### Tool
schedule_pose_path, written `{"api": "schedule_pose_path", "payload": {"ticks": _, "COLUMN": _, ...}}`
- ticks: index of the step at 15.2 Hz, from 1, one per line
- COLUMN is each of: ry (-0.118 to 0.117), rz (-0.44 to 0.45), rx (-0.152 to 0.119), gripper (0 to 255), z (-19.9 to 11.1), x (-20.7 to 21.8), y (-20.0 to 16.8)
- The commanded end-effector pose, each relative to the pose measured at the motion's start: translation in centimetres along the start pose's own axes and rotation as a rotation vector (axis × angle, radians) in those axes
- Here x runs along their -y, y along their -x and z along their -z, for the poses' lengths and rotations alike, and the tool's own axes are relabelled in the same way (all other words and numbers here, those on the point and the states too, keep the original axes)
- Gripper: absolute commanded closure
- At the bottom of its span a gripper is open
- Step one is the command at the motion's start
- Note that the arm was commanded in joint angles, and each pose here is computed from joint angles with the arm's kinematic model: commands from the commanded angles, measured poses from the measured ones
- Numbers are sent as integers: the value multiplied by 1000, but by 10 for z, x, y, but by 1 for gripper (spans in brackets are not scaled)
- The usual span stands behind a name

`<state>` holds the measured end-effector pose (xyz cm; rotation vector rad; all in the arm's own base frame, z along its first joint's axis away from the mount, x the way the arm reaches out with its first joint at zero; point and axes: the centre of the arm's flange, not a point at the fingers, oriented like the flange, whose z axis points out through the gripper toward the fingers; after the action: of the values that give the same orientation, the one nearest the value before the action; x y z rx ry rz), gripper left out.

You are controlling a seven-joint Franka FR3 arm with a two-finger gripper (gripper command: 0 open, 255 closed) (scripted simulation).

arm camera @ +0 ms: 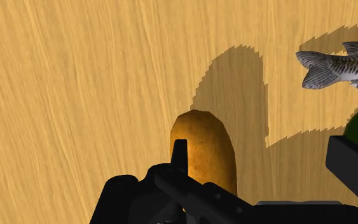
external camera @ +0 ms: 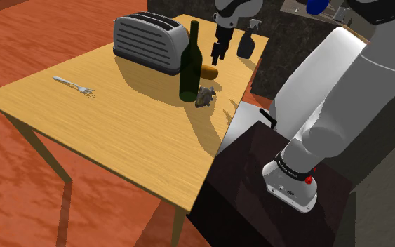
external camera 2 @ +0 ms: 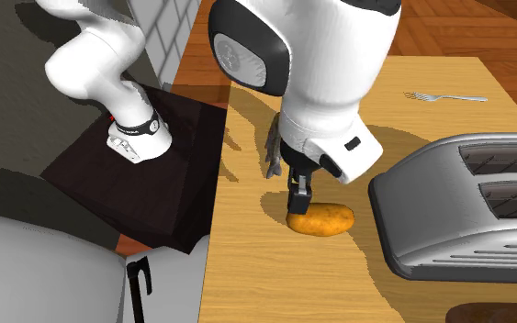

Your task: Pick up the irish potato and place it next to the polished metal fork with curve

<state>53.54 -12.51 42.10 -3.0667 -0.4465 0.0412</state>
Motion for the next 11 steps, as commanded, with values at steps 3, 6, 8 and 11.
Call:
{"api": "schedule_pose_path", "payload": {"ticks": 3, "ry": -5, "rz": 54, "rx": 21, "gripper": 0, "z": -37, "x": -27, "y": -33}}
{"api": "schedule_pose_path", "payload": {"ticks": 6, "ry": -7, "rz": 69, "rx": 27, "gripper": 0, "z": -53, "x": -34, "y": -43}}
{"api": "schedule_pose_path", "payload": {"ticks": 8, "ry": -7, "rz": 69, "rx": 27, "gripper": 0, "z": -64, "x": -34, "y": -43}}
{"api": "schedule_pose_path", "payload": {"ticks": 11, "ry": -7, "rz": 69, "rx": 27, "gripper": 0, "z": -79, "x": -34, "y": -43}}
